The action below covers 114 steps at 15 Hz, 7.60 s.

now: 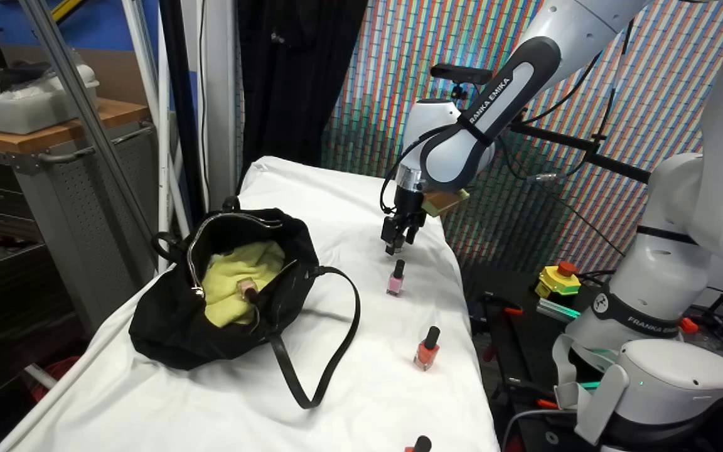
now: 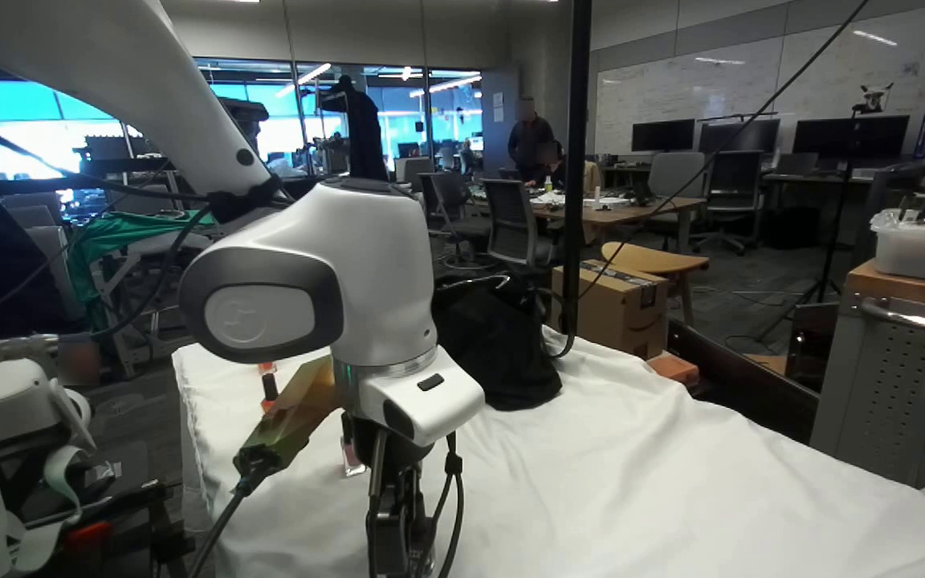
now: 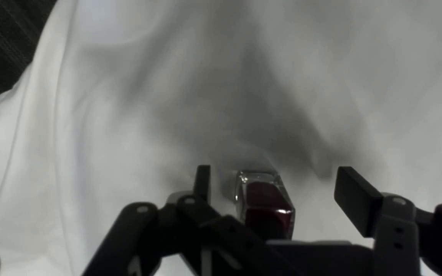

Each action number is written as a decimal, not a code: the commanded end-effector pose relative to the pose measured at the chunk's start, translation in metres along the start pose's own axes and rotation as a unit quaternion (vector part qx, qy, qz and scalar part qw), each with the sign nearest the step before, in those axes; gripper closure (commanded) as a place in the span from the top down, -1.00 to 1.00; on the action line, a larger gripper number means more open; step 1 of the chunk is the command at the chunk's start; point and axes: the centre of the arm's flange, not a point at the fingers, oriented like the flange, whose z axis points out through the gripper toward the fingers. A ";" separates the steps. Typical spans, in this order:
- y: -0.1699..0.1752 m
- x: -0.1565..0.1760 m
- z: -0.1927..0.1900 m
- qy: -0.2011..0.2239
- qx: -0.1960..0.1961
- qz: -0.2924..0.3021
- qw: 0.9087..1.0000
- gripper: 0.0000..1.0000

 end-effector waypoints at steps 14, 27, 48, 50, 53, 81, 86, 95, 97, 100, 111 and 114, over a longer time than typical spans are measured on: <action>-0.017 0.007 -0.021 0.007 -0.003 -0.015 1.000 -0.66; -0.238 0.038 -0.215 0.088 -0.099 -0.192 0.973 -0.67; -0.398 0.110 -0.187 0.063 -0.111 -0.316 0.940 -0.68; -0.400 0.104 -0.173 0.044 -0.110 -0.324 0.938 -0.68; -0.400 0.098 -0.153 0.036 -0.121 -0.323 0.938 -0.68; -0.269 -0.016 -0.172 0.043 -0.055 -0.161 0.985 1.00; -0.212 -0.038 -0.141 0.011 -0.039 -0.110 0.993 1.00; -0.147 -0.040 -0.089 -0.002 -0.028 -0.129 0.991 1.00; -0.141 -0.039 -0.080 -0.001 -0.025 -0.145 0.989 1.00; -0.136 -0.040 -0.069 -0.004 -0.019 -0.169 0.985 1.00; -0.133 -0.052 -0.027 -0.037 -0.004 -0.223 0.974 1.00; -0.133 -0.054 -0.015 -0.043 -0.007 -0.242 0.969 1.00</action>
